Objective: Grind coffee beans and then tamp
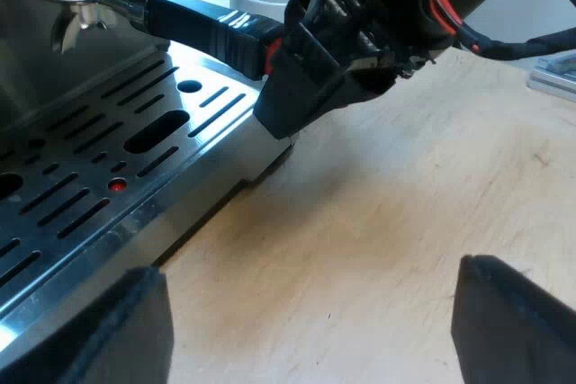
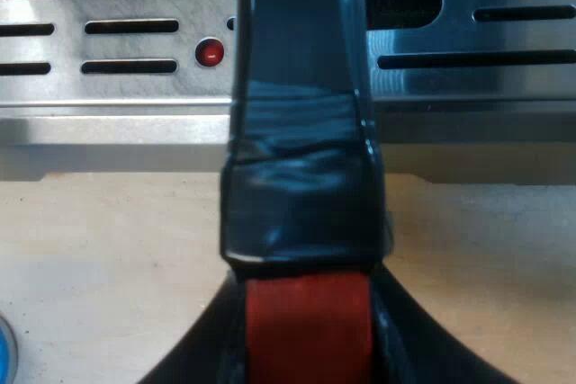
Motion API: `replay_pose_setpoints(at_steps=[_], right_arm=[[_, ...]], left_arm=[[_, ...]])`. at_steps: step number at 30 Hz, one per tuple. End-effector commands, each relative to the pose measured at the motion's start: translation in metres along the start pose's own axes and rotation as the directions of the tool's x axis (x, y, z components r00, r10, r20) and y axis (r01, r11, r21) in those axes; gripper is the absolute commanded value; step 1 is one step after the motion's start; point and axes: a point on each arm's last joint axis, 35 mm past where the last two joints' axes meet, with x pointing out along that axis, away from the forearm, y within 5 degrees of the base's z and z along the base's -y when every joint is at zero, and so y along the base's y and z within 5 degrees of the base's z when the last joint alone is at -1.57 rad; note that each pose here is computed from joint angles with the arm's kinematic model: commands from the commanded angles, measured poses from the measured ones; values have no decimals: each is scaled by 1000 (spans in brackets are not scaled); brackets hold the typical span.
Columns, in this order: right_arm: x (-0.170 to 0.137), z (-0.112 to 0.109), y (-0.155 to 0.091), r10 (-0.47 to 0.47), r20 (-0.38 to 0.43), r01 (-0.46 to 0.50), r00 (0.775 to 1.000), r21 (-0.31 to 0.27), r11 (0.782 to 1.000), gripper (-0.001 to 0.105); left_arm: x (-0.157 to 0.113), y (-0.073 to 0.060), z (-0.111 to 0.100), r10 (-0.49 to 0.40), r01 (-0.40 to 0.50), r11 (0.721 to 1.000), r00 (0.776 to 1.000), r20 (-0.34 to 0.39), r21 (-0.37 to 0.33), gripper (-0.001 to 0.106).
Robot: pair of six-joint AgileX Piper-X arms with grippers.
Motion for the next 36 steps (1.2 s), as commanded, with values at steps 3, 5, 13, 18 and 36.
replay_pose_setpoints(at_steps=[3, 5, 13, 18, 36], right_arm=[[-10, 1, 6, 50, 11, -49, 999, -35, 998, 0], [-12, -1, 7, 49, 8, -49, 999, -6, 999, 0], [-22, -3, 9, 51, 23, -51, 998, -2, 999, 0], [-25, -8, 8, 12, 6, -12, 1000, 3, 1000, 0], [-47, -24, 26, -63, 74, 66, 995, -37, 997, 0]], left_arm=[[0, -1, 2, -16, 16, 1000, 1000, 10, 9, 66], [0, -1, 2, -16, 16, 1000, 1000, 10, 9, 66], [0, -1, 2, -16, 16, 1000, 1000, 10, 7, 66], [0, -1, 2, -16, 16, 1000, 1000, 10, 7, 66], [0, -1, 2, -16, 16, 1000, 1000, 7, 4, 66]])
